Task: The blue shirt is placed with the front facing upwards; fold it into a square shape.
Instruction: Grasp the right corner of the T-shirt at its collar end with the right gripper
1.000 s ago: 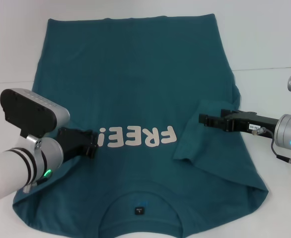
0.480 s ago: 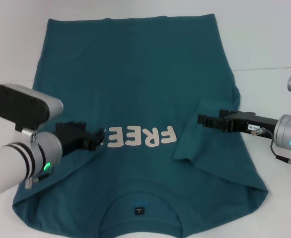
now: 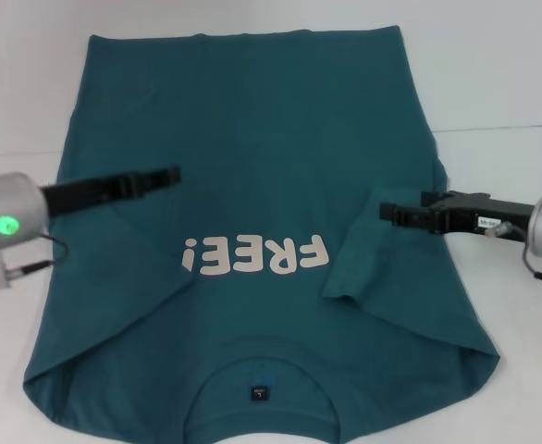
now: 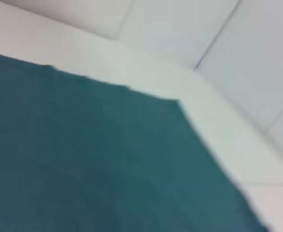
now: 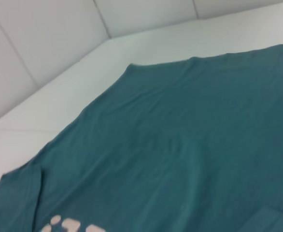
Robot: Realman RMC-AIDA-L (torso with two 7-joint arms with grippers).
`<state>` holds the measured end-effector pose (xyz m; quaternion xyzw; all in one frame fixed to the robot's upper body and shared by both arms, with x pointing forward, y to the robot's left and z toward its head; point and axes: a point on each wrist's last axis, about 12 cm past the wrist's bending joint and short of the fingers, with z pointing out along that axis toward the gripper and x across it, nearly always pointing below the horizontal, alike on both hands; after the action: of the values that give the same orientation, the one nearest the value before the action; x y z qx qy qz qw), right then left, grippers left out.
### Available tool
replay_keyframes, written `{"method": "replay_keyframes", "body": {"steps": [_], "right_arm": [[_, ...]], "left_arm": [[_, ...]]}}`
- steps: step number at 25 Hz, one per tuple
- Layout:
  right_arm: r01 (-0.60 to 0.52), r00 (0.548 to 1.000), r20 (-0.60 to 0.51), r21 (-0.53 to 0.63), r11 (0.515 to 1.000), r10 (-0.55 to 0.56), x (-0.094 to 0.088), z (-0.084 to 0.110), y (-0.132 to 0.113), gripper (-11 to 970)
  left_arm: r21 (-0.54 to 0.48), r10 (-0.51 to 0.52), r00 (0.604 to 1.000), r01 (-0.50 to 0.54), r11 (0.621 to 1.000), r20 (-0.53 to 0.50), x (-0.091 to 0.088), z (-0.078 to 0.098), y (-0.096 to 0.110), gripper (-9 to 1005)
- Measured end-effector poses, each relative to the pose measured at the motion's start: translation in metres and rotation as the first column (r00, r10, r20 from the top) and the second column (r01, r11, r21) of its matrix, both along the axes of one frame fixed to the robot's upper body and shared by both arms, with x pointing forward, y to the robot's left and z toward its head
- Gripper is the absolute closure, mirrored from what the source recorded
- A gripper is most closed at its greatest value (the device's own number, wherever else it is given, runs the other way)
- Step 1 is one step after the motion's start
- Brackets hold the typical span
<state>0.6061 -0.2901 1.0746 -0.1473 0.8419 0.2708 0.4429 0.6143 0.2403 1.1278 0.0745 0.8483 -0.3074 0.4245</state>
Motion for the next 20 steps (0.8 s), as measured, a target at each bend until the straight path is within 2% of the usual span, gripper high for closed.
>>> {"method": "replay_keyframes", "body": {"steps": [3, 5, 9, 10, 11, 15, 20], "right_arm": [[-0.056, 0.998, -0.019, -0.037, 0.998, 0.055, 0.001, 0.011, -0.002, 18], [-0.1, 0.994, -0.049, -0.046, 0.994, 0.098, -0.002, 0.02, -0.003, 18], [-0.158, 0.981, -0.121, -0.062, 0.986, 0.149, -0.005, 0.039, -0.007, 19], [-0.164, 0.978, -0.143, -0.07, 0.984, 0.153, -0.006, 0.043, -0.008, 19], [-0.168, 0.973, -0.171, -0.077, 0.983, 0.153, -0.006, 0.047, -0.01, 19], [-0.151, 0.955, -0.273, -0.094, 0.984, 0.12, -0.008, 0.057, -0.019, 19], [-0.046, 0.935, -0.353, -0.053, 0.998, 0.024, -0.011, 0.059, -0.038, 19]], "left_arm": [[-0.088, -0.026, 1.0, 0.026, 0.996, 0.002, -0.006, 0.009, 0.023, 196], [-0.119, -0.032, 0.999, 0.031, 0.992, -0.003, -0.013, 0.011, 0.04, 196], [-0.156, -0.019, 0.998, 0.009, 0.988, -0.064, -0.031, 0.0, 0.075, 197], [-0.156, -0.019, 0.998, 0.009, 0.988, -0.064, -0.031, 0.0, 0.075, 198], [-0.181, -0.01, 0.996, -0.006, 0.983, -0.089, -0.045, -0.012, 0.09, 199], [-0.189, 0.006, 0.996, -0.022, 0.982, -0.087, -0.063, -0.027, 0.101, 201], [-0.176, -0.004, 0.998, -0.007, 0.984, -0.062, -0.076, -0.04, 0.097, 201]]}}
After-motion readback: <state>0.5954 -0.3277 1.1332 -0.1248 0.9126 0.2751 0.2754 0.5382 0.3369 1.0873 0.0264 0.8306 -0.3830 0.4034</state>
